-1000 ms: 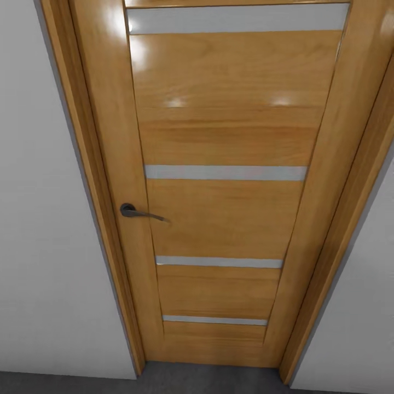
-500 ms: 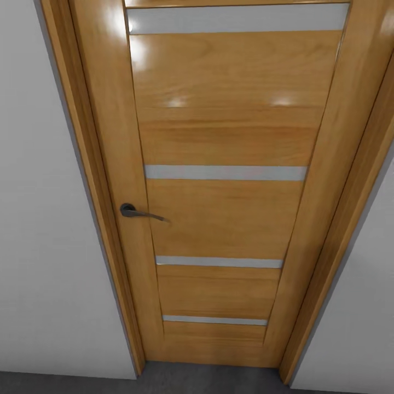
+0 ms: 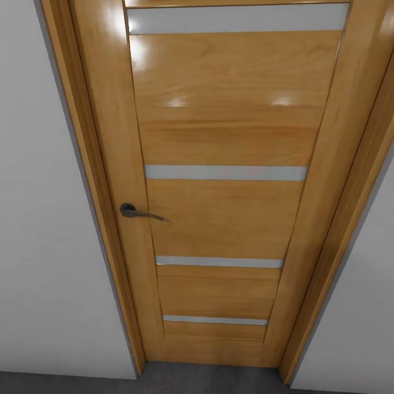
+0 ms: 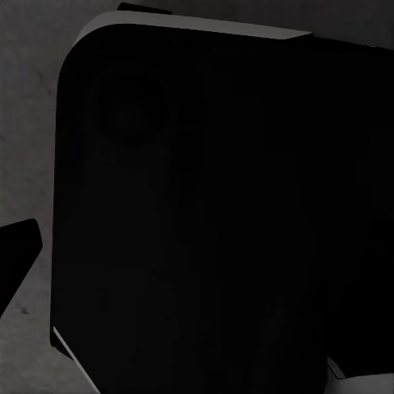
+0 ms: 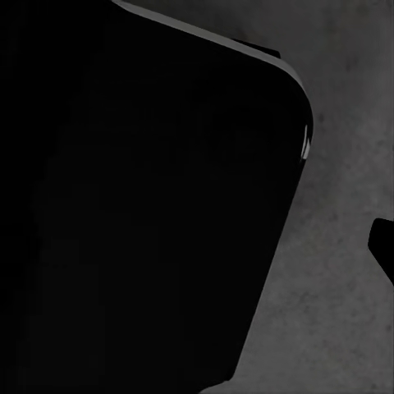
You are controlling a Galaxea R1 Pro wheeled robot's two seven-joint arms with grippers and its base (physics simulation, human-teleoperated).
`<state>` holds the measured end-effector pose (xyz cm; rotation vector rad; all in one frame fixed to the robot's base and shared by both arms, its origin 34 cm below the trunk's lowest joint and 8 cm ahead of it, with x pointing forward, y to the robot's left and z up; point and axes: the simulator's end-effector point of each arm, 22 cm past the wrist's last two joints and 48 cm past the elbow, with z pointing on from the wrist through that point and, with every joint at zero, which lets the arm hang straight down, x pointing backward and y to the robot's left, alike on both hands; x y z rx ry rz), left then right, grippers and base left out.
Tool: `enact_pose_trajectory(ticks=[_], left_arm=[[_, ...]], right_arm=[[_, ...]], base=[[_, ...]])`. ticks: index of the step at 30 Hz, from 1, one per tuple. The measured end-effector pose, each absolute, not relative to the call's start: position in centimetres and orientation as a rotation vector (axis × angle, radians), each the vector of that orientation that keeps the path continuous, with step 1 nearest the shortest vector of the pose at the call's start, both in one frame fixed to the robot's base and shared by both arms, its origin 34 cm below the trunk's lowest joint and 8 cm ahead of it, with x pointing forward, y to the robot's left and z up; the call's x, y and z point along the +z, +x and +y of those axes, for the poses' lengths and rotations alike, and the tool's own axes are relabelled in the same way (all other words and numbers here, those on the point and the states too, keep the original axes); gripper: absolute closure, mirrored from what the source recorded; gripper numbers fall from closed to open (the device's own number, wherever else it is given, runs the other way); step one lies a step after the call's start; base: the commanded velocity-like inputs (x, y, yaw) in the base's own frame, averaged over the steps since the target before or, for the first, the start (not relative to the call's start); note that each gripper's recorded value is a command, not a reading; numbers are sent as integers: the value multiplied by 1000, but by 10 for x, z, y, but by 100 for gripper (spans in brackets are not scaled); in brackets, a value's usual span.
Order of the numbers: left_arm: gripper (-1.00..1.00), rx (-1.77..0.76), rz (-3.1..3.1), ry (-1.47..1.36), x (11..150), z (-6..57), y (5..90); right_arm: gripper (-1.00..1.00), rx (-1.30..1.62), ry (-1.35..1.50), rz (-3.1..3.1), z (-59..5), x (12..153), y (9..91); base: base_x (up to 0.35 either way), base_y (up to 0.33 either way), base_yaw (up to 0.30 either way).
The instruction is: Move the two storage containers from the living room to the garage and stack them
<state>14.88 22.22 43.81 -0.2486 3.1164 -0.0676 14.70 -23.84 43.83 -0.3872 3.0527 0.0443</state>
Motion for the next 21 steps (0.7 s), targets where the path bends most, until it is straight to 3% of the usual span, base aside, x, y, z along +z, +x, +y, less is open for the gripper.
enact_pose_trajectory(ticks=[21], left_arm=[[-100, -61, 3113, -258, 438, 225, 151]], right_arm=[[-100, 44, -394, 3049, -237, 438, 146]], base=[[0, 0, 0]])
